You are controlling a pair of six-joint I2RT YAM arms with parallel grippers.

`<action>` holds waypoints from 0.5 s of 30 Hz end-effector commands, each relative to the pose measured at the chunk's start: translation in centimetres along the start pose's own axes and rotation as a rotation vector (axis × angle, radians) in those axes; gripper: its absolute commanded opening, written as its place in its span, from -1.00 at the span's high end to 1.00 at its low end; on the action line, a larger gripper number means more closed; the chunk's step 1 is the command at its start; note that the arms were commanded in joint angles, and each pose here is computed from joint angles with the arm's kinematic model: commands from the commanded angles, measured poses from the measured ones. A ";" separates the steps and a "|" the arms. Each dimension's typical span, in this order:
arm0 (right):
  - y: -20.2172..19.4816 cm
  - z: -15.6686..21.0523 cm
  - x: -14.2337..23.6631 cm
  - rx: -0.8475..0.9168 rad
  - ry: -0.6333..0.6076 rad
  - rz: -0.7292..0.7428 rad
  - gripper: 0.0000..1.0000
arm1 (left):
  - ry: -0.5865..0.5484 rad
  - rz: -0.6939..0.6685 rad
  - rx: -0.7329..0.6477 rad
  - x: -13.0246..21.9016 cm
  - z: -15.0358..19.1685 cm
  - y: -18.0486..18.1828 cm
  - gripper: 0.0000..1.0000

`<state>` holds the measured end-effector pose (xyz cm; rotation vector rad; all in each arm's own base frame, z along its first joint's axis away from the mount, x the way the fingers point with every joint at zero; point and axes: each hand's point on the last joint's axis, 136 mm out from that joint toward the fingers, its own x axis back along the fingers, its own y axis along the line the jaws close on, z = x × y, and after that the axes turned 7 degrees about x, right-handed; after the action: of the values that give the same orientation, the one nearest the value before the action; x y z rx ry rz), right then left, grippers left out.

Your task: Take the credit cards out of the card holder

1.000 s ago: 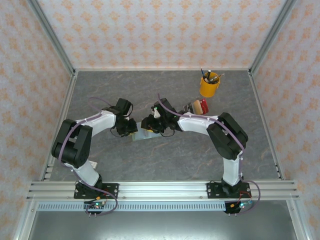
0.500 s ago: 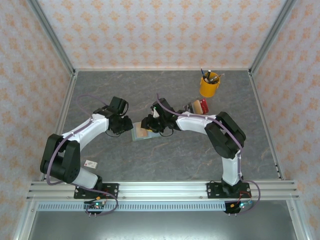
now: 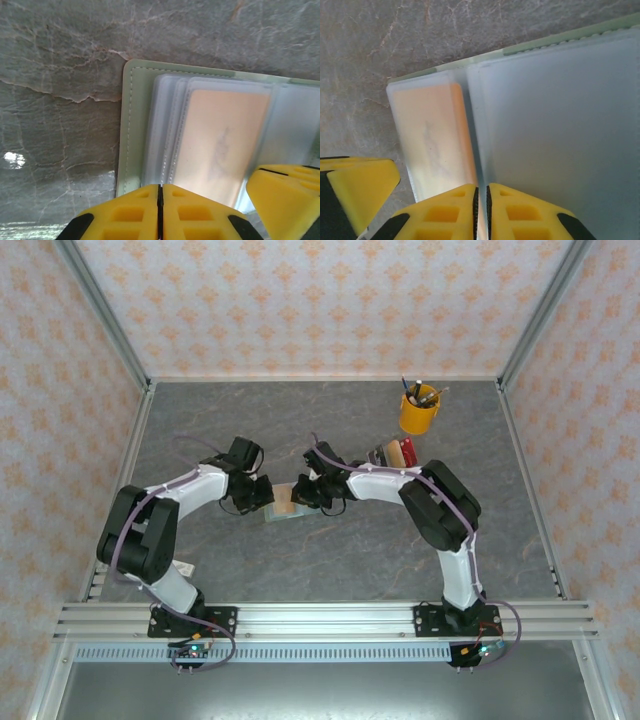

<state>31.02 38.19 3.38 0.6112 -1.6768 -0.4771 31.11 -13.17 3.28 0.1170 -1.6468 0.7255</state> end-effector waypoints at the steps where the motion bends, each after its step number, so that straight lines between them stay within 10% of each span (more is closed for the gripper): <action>1: -0.1 -1.3 0.2 0.004 -0.033 0.022 0.75 | -0.005 0.007 0.003 -0.3 -0.5 -0.7 0.85; 15: 0.5 -0.7 -0.8 0.019 0.011 -0.039 0.67 | 0.014 -0.149 0.025 -2.0 0.2 3.1 0.88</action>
<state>31.53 38.30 3.04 0.6156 -1.6669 -0.4870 31.07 -12.95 2.18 0.1447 -1.6265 0.7067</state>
